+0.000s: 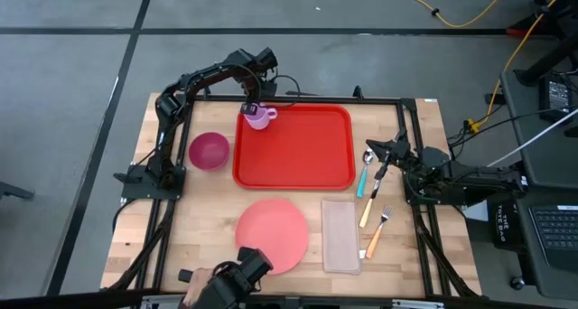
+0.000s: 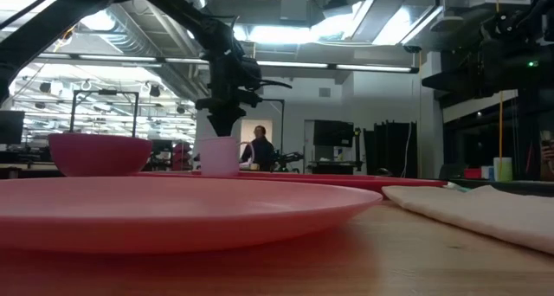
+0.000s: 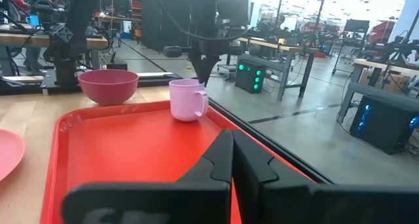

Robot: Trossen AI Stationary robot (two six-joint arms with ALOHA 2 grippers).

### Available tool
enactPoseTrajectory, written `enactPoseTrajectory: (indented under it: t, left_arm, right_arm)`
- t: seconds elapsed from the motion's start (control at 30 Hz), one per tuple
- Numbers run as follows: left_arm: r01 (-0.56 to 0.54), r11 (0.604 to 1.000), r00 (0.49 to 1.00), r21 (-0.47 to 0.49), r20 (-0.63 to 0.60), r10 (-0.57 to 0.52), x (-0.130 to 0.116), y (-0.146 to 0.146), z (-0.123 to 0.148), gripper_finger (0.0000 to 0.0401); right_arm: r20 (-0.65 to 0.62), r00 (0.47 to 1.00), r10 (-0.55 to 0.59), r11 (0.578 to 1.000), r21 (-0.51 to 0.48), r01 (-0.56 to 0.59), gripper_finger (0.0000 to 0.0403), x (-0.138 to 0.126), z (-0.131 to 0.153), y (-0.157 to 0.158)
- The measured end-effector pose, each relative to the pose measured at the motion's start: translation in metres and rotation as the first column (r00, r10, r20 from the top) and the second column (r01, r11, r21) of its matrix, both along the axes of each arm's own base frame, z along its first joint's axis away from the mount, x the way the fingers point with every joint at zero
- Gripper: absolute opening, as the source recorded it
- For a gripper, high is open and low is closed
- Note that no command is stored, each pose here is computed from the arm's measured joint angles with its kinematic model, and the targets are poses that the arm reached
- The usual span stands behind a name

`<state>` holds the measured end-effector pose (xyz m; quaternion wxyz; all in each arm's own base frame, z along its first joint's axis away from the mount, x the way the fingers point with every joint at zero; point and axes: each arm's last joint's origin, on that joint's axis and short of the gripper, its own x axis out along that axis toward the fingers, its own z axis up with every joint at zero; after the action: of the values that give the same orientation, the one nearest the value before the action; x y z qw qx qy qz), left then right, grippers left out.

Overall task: Set up tray
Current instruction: Put the purple mug on the top left of the red tray, then put the pink plate below the purple cup on the red tray

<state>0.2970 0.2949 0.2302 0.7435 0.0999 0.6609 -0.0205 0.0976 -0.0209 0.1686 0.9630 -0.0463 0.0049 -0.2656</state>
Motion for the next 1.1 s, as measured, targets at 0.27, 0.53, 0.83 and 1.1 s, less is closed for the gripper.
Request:
enactPoseTrajectory:
  t: [0.27,0.53,0.83,1.1]
  left_arm:
    - [-0.050,0.999,0.998,0.017,0.025,0.050,0.0037,0.0006,0.0004,0.0036]
    - [-0.080,0.996,0.997,0.045,0.000,0.080,0.0031,0.0010,0.0003,0.0070]
    - [-0.068,0.997,0.998,0.046,-0.005,0.068,0.0058,-0.0022,0.0003,0.0092]
    - [-0.030,0.998,0.999,0.051,-0.009,0.030,0.0064,-0.0031,0.0010,0.0089]
  right_arm:
    - [-0.003,1.000,0.000,1.000,-0.004,0.000,0.0005,0.0000,0.0000,0.0000]
    - [-0.005,1.000,-0.023,1.000,-0.009,0.023,0.0005,-0.0003,0.0000,-0.0005]
    - [-0.005,1.000,-0.024,1.000,-0.009,0.024,0.0005,-0.0004,0.0000,-0.0006]
    - [-0.005,1.000,-0.025,1.000,-0.009,0.025,0.0005,-0.0004,0.0000,-0.0006]
